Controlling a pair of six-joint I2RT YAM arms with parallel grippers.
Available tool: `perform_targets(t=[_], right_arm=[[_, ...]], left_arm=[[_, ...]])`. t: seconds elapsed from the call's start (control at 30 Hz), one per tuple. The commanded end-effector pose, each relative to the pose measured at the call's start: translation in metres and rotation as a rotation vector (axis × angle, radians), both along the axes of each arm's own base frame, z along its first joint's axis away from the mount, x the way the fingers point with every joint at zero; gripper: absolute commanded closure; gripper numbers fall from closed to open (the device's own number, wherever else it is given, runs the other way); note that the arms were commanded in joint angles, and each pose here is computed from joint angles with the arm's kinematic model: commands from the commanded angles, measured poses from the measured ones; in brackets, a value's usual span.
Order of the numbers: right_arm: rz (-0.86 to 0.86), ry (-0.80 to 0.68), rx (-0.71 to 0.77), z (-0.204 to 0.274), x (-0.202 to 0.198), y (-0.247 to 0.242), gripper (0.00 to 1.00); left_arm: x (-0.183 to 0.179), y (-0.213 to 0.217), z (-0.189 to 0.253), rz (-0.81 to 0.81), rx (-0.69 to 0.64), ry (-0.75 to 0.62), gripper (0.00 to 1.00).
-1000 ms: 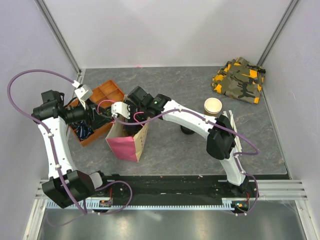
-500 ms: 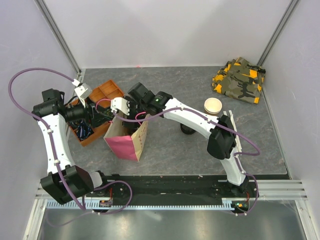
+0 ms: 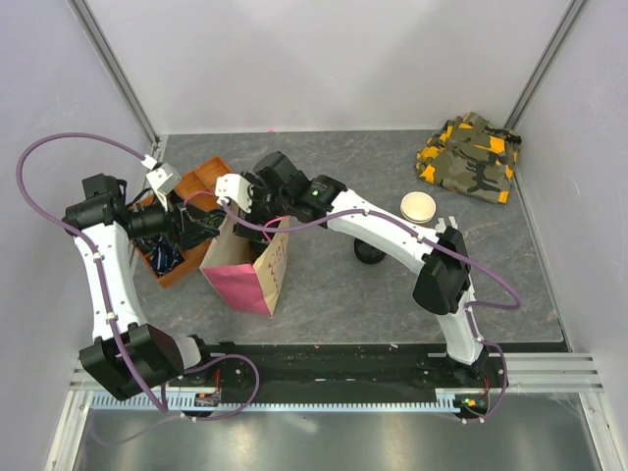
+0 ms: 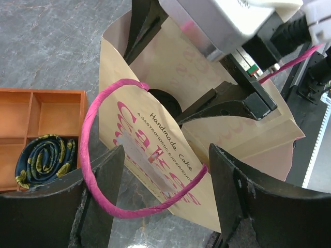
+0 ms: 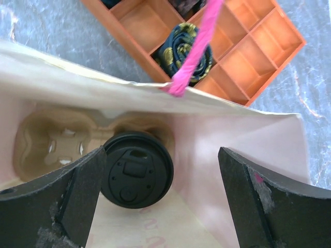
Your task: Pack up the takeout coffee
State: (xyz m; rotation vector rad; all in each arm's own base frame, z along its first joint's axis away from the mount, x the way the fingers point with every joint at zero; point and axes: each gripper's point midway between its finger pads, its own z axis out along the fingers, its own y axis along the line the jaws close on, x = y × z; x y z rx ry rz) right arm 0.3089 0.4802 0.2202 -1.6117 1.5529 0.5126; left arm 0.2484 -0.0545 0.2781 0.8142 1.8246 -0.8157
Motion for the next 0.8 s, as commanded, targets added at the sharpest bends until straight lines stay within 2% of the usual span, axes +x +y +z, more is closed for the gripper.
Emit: perform_targets(t=[0.0, 0.57, 0.77], right_arm=[[-0.051, -0.077, 0.162, 0.066, 0.01, 0.007, 0.02], [-0.14, -0.081, 0.327, 0.112, 0.028, 0.007, 0.02], [-0.071, -0.075, 0.34, 0.117, 0.018, 0.004, 0.02]], left_arm=[[-0.024, -0.013, 0.009, -0.02, -0.075, 0.076, 0.27], [-0.027, -0.015, 0.01, -0.023, -0.07, 0.06, 0.27], [-0.027, -0.015, 0.009, -0.023, -0.073, 0.069, 0.27]])
